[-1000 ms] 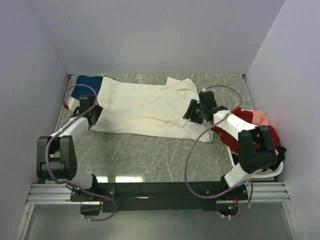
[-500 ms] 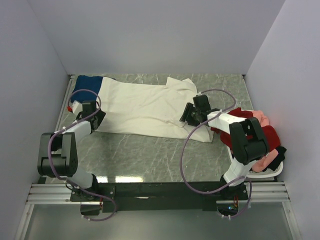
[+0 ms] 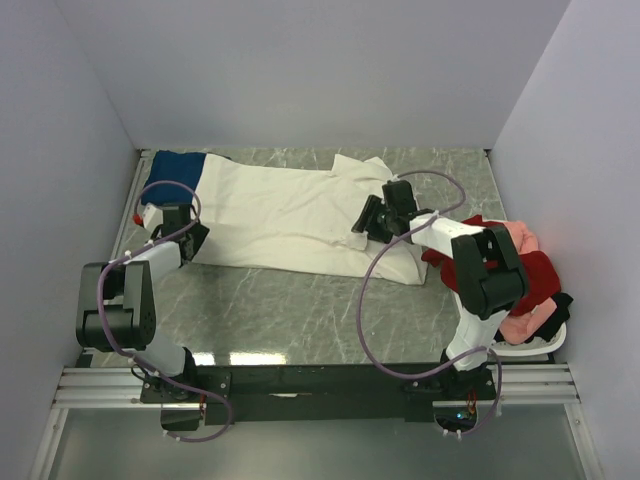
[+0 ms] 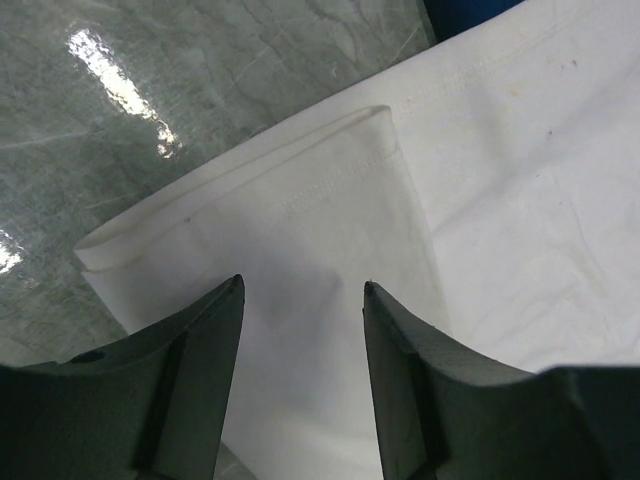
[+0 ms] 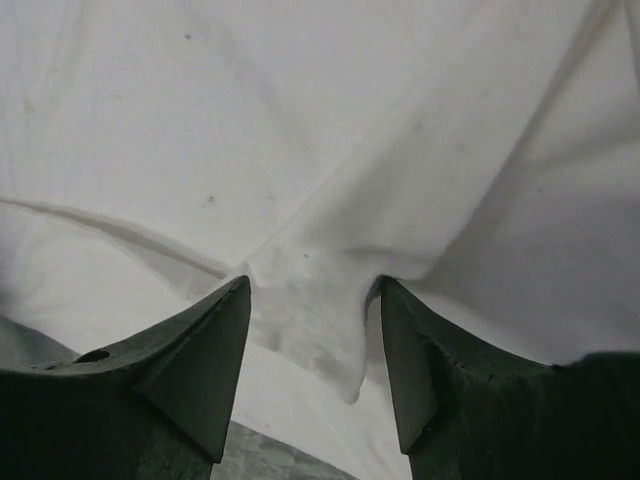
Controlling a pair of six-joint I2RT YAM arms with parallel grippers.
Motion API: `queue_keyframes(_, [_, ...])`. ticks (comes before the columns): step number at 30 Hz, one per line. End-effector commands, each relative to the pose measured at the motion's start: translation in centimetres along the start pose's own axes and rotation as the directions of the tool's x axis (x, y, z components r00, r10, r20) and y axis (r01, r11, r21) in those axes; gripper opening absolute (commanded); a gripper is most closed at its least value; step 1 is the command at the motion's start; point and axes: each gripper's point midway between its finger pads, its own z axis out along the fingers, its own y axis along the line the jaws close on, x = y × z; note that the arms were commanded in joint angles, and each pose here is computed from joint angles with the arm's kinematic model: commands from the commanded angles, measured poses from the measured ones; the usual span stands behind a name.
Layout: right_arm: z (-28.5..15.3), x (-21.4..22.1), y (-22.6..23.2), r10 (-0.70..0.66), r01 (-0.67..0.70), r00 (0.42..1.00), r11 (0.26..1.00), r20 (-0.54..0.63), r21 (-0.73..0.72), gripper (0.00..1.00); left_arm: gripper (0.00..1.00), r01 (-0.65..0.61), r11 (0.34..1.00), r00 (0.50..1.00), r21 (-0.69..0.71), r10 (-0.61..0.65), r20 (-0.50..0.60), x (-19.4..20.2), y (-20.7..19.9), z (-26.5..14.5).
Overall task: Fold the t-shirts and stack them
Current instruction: Fold the tshirt
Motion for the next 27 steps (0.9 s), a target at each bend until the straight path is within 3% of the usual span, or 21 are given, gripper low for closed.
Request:
queue_keyframes(1, [0.4, -2.3, 2.8, 0.018, -0.015, 0.999, 0.996, 0.034, -0.088, 0.62, 0.56, -0.006, 1.0, 1.0, 0.025, 0.005, 0.019, -0.7, -0.2, -0.3])
queue_keyframes(13, [2.7, -6.1, 7.8, 0.076, -0.073, 0.997, 0.974, 0.004, -0.213, 0.58, 0.56, 0.004, 0.998, 1.0, 0.065, -0.006, 0.022, -1.6, -1.2, -1.6])
queue_keyframes(19, [-2.0, -8.1, 5.4, 0.056, -0.039, 0.99, 0.991, 0.133, -0.126, 0.53, 0.56, 0.004, 0.996, 1.0, 0.086, -0.006, 0.027, -1.8, -1.5, -2.2])
queue_keyframes(22, [-4.3, -6.4, 3.3, 0.023, -0.011, 0.985, 0.998, 0.17, -0.066, 0.49, 0.56, 0.004, 0.996, 0.999, 0.094, -0.007, 0.032, -2.0, -1.7, -2.6])
queue_keyframes(27, [-5.4, -1.9, 1.0, -0.008, 0.013, 0.991, 0.999, 0.131, -0.035, 0.41, 0.55, 0.006, 0.993, 0.999, 0.114, -0.01, 0.036, -2.3, -2.2, -3.0])
